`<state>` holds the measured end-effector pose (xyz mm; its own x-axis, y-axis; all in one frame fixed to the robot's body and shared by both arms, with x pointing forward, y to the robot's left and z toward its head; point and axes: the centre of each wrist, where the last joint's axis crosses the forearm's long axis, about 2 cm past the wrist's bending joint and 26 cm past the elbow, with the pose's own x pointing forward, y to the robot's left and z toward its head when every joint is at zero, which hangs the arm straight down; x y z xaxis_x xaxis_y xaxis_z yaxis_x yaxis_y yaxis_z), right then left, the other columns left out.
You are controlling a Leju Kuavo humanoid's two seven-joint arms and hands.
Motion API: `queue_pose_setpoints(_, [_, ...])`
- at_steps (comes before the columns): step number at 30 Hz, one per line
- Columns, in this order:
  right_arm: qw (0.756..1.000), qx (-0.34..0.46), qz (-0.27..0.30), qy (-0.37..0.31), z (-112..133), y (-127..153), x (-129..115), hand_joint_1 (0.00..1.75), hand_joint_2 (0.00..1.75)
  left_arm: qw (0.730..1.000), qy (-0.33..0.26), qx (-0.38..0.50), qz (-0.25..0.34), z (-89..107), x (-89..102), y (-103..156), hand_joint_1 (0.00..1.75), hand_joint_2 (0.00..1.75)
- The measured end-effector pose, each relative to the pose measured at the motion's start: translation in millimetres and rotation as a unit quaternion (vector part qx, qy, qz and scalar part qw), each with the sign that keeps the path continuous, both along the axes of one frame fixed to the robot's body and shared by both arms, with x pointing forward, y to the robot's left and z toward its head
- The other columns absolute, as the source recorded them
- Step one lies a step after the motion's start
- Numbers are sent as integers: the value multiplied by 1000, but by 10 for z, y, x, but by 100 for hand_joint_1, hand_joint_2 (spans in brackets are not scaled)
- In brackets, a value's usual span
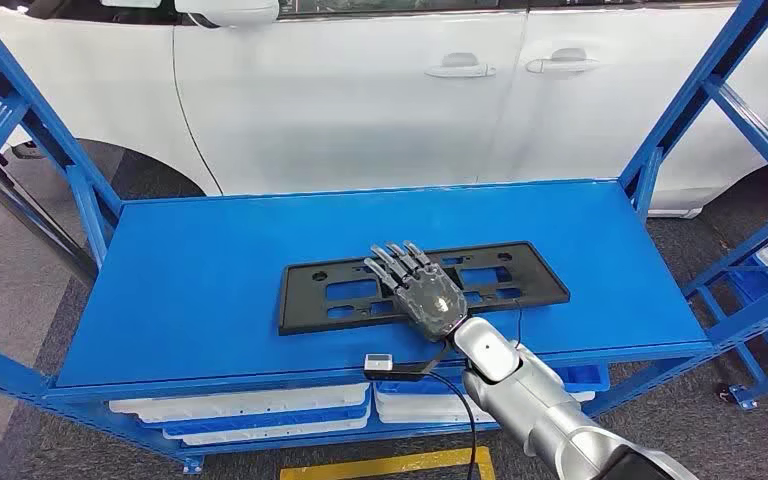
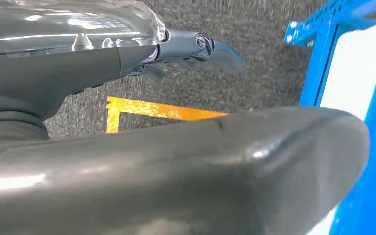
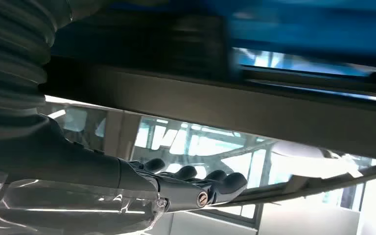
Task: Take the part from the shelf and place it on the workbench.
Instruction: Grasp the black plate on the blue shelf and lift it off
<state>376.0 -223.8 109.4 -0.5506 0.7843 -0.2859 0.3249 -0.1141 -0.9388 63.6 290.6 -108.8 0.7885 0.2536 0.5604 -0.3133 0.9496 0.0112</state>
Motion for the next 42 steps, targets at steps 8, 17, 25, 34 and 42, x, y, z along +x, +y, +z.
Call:
queue_pose_setpoints(8, [1000,-2,-30,9,-28,-49,31,175,175,1000,0,1,1,-1,-9,13,0,0])
queue_pose_setpoints(17, [997,7,-71,22,-105,-263,25,175,175,1000,-3,3,-3,0,0,50,0,0])
queue_pose_setpoints(25, [996,11,-82,28,-213,-380,-60,175,175,1000,-9,6,-5,4,27,58,0,0])
queue_pose_setpoints(34, [996,17,-83,21,-169,-426,-44,175,175,999,-32,11,-9,9,60,39,0,131])
queue_pose_setpoints(42, [996,42,-73,15,-145,-443,-76,175,175,999,-48,18,-2,12,72,61,0,175])
